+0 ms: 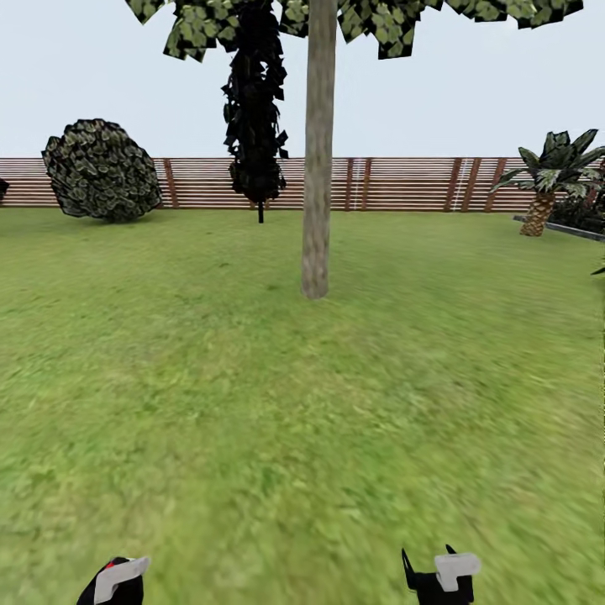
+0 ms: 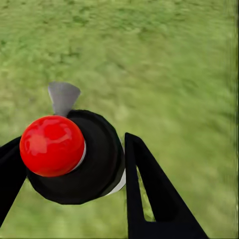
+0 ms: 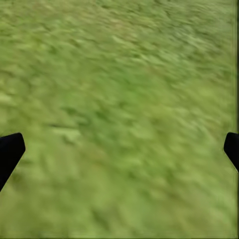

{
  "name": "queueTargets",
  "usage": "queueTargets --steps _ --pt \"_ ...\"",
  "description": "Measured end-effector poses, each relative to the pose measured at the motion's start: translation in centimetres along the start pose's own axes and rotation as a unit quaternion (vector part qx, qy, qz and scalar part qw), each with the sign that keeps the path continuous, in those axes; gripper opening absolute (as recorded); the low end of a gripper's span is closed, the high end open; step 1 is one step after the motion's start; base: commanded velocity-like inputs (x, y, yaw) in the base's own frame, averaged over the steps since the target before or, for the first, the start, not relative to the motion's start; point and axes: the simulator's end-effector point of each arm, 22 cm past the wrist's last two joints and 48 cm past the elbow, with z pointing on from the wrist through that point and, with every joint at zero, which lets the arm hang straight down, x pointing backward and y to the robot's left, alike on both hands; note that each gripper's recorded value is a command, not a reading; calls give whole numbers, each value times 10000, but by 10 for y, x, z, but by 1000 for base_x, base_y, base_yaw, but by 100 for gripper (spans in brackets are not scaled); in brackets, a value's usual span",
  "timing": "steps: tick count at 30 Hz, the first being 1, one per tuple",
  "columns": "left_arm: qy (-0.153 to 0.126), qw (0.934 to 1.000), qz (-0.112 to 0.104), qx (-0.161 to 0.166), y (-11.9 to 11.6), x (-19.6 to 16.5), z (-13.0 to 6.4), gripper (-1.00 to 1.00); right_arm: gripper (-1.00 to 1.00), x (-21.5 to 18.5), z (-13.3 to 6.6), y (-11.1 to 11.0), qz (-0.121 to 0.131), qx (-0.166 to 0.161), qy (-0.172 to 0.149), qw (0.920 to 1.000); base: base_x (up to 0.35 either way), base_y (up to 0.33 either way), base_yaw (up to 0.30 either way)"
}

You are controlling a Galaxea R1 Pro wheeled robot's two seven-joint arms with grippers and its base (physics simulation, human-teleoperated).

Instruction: In the garden, pick up the pesticide atomizer on the floor and spray pesticide onto both trees until each tree trunk is fully covered.

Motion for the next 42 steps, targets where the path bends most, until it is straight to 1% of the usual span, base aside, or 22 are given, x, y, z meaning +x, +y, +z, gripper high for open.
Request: queueTargets --steps 42 --pt "-19 10000 -2 1 0 -1 0 -100 100 0 0 1 1 -4 2 10000 340 -79 -4"
